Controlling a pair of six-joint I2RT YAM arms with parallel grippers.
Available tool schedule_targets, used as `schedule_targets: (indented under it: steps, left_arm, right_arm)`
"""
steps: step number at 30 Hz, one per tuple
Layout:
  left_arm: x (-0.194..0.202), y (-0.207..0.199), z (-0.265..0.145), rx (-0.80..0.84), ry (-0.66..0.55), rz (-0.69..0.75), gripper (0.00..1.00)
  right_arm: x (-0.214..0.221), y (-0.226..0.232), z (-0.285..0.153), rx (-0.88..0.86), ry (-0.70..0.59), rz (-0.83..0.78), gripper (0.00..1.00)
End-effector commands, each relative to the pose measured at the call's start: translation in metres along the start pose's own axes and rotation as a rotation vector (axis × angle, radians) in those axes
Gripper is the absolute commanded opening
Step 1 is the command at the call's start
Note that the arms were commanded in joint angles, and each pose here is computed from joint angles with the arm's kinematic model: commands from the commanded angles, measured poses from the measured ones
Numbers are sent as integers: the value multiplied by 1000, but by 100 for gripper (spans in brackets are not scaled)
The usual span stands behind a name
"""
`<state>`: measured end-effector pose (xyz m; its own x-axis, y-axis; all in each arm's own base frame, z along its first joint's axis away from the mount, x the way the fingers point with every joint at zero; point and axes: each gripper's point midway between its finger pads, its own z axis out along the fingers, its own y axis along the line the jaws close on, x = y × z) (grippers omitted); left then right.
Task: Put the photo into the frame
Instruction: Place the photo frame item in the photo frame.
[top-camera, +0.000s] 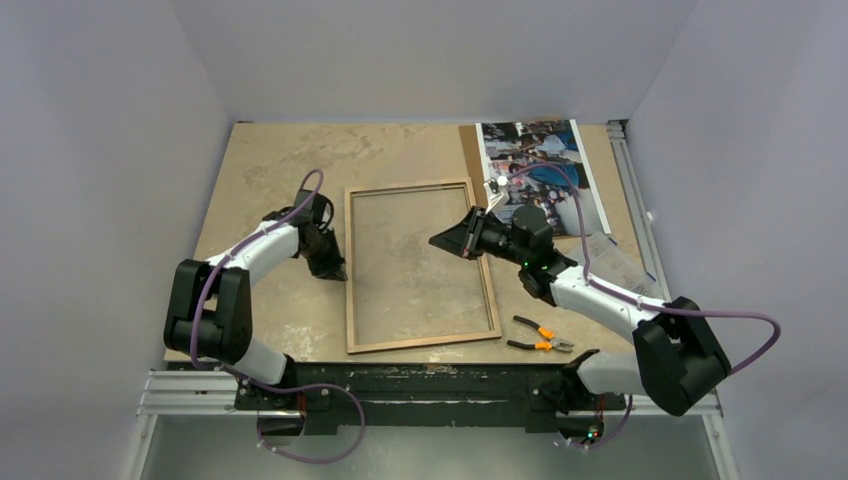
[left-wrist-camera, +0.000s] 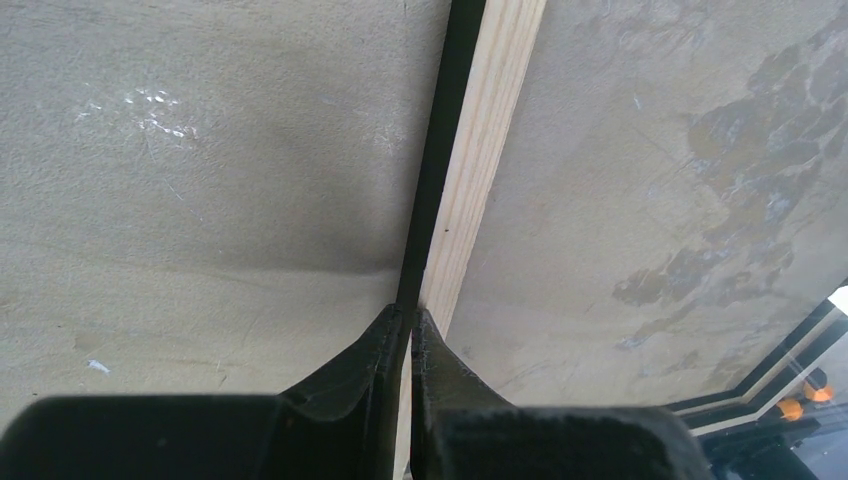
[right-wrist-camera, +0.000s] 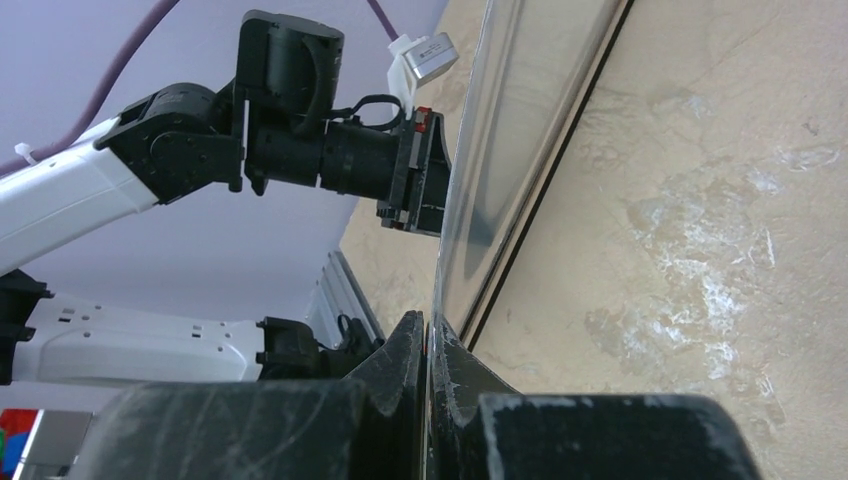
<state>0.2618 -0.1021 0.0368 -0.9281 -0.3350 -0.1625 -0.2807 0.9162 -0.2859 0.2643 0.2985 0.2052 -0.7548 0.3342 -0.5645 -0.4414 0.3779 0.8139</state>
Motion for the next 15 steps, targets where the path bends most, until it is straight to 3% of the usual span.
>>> schedule_targets:
  steps: [1, 15]
  left_arm:
    - [-7, 11, 5, -60, -18, 18, 5]
    - [-6, 11, 5, -58, -12, 22, 4]
  right_arm:
    - [1, 31, 3, -117, 24, -86, 0]
    - [25, -33, -2, 181, 86, -1, 0]
